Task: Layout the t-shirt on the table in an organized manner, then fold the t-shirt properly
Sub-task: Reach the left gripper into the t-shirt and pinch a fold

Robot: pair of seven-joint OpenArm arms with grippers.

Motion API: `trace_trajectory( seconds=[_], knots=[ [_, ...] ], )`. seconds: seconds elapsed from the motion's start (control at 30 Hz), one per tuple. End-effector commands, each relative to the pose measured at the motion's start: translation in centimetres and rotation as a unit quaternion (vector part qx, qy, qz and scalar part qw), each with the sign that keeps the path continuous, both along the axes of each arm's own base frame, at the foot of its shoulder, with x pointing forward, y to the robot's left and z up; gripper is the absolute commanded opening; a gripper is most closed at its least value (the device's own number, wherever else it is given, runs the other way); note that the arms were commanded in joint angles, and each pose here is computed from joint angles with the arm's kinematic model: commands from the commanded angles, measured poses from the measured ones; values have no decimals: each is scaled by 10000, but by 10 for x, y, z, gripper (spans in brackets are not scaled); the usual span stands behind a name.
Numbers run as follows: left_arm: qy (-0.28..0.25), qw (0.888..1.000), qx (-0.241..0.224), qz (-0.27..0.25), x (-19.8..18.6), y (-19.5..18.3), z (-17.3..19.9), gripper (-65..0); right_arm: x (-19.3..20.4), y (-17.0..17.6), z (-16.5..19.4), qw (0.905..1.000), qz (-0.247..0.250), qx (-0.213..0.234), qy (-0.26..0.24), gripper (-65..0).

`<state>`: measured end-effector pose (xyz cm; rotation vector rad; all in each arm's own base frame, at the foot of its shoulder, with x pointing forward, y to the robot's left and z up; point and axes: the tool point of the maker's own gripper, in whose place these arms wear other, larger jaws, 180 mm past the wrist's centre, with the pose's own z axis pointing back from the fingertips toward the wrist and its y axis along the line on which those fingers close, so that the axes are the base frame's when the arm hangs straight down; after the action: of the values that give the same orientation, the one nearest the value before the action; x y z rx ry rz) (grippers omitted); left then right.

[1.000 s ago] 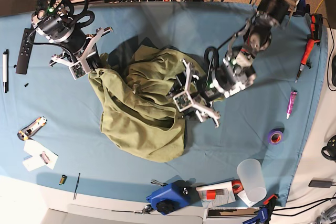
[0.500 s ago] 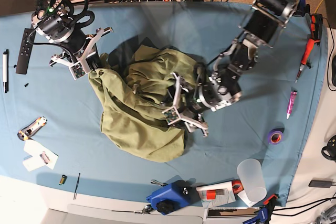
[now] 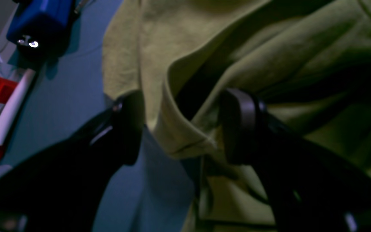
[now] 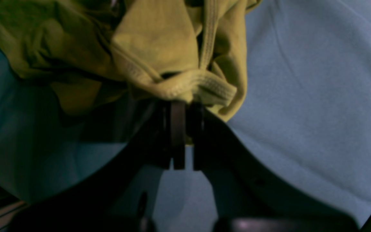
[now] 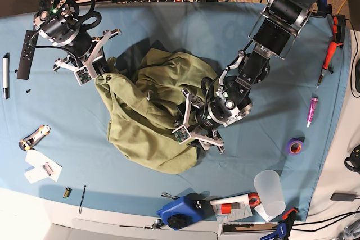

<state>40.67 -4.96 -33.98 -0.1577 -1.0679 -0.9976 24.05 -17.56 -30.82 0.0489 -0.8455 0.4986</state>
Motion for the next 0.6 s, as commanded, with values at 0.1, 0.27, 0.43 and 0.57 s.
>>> trace_trajectory(
  seconds=[0.1, 0.27, 0.43, 0.57],
  knots=[
    [-250, 9996, -156, 22, 11, -3, 21, -514, 5, 3, 12, 9997, 87, 64, -239, -650],
    [-244, 9996, -150, 31, 11, -2, 21, -650, 6, 4, 13, 9995, 94, 83, -282, -650],
    [-146, 9976, 91, 672, 23, 19, 16, -650, 14, 2, 22, 9981, 102, 7, -613, -650],
    [-173, 9865, 388, 1581, 43, 52, 26, -650, 30, 3, 40, 9943, 94, 45, -1060, -650]
  ],
)
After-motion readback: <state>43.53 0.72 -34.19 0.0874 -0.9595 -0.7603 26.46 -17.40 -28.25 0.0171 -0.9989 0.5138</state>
